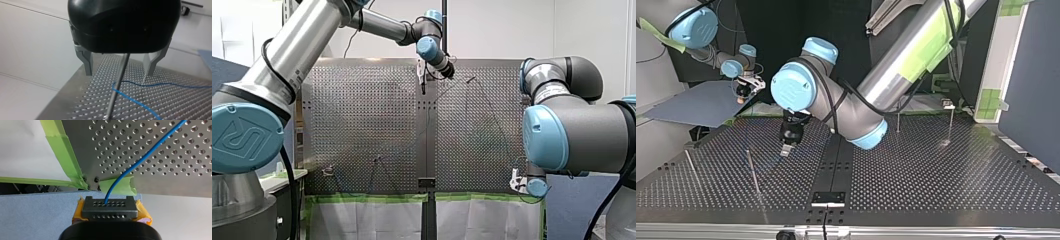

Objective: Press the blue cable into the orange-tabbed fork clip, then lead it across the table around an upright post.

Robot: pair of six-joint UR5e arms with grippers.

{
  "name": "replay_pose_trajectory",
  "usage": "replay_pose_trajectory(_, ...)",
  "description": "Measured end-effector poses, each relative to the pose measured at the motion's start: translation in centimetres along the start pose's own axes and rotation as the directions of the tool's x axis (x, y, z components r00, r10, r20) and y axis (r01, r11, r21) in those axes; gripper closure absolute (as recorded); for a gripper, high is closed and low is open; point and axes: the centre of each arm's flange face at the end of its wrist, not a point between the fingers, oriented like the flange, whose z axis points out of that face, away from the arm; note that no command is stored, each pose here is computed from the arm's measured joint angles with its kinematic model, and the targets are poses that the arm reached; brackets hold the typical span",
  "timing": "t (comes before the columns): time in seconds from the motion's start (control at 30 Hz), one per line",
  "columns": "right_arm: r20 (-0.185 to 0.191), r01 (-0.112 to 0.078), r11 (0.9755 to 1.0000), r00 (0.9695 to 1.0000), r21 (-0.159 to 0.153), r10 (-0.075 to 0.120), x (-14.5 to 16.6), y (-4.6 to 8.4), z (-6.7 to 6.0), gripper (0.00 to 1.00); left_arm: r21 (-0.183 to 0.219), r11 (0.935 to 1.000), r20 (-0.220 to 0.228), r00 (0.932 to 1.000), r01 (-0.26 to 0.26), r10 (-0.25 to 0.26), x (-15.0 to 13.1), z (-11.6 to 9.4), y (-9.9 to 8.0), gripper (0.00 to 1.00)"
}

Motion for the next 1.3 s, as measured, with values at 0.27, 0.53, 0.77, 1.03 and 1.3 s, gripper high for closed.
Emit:
replay_pose_trajectory(0.27, -0.001, 0.000, 1.0000, 1.0000, 0.000, 0.000, 0.0, 0.0, 0.0, 1.00, -0.018, 0.9998, 0.072, 0.9974, 0.009, -0.007, -2.0, -1.9, 0.8, 0.00)
replay_pose_trajectory(0.53, 0.000, 0.000, 1.0000, 1.0000, 0.000, 0.000, 0.0, 0.0, 0.0, 1.00, 0.004, 0.9952, 0.149, 0.9840, 0.098, -0.097, -3.9, -4.4, 1.0, 0.00)
replay_pose_trajectory(0.77, 0.001, 0.001, 1.0000, 1.0000, 0.005, -0.001, 0.0, -0.3, -0.1, 1.00, -0.004, 0.9861, 0.218, 0.9625, 0.166, -0.161, -5.3, -6.4, 1.8, 0.00)
replay_pose_trajectory(1.03, 0.004, 0.002, 1.0000, 1.0000, 0.007, -0.002, -0.1, -0.5, -0.1, 1.00, 0.005, 0.9880, 0.292, 0.9447, 0.155, -0.149, -6.7, -9.2, 1.9, 0.00)
replay_pose_trajectory(1.3, 0.003, 0.002, 1.0000, 1.0000, 0.008, -0.002, -0.1, -0.6, -0.1, 1.00, 0.022, 0.9900, 0.364, 0.9211, 0.139, -0.138, -8.1, -12.2, 2.3, 0.00)
